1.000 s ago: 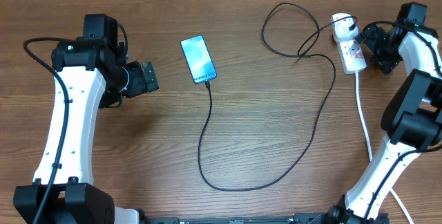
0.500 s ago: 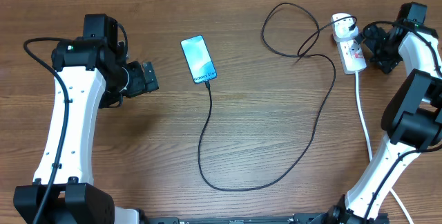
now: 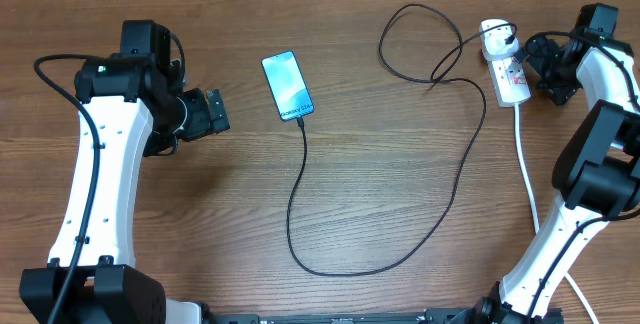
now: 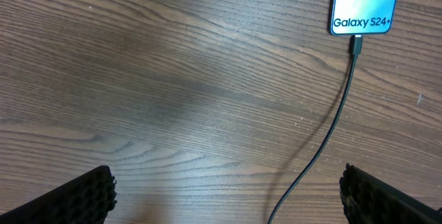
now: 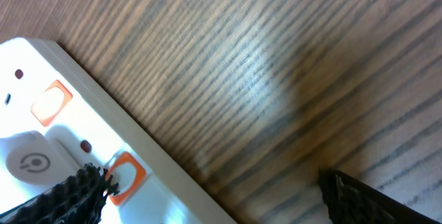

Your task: Plug charger to phone and switch on socket

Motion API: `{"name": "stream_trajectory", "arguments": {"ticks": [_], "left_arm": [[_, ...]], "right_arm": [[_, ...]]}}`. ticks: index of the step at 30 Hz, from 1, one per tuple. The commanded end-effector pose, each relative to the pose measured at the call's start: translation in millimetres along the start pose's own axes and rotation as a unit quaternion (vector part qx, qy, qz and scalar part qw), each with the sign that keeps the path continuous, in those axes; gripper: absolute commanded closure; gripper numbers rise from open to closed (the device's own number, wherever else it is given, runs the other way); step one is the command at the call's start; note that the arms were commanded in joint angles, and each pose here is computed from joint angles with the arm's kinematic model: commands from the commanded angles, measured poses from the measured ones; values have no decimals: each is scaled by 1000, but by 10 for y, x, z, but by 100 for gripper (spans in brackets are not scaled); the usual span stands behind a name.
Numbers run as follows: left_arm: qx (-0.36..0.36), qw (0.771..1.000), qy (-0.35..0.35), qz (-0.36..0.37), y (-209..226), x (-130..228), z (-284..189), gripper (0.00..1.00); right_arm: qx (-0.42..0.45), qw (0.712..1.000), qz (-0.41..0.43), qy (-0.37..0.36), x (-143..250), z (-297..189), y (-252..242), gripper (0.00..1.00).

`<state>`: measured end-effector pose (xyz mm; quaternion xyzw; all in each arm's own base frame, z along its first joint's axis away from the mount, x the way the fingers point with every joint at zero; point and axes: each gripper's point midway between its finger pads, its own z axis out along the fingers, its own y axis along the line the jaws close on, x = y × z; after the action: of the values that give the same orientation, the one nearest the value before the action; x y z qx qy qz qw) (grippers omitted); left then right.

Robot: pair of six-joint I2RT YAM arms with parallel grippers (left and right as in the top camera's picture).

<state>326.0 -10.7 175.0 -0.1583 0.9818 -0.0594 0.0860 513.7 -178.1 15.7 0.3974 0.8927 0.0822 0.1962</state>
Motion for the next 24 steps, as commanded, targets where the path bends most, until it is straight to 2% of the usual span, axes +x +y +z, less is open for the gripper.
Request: {"name": "stream_trajectory", "arguments": {"ticks": [1, 21, 24], "left_arm": [[-5, 1000, 2, -8, 38, 7, 17, 0], [-5, 1000, 2, -8, 38, 7, 16, 0], [-5, 1000, 2, -8, 38, 7, 17, 1]], "right_arm": [[21, 999, 8, 45, 313, 304, -212, 0], [29, 998, -4, 64, 418, 306, -266, 0], [66, 996, -5, 58, 409, 292, -400, 0]]}}
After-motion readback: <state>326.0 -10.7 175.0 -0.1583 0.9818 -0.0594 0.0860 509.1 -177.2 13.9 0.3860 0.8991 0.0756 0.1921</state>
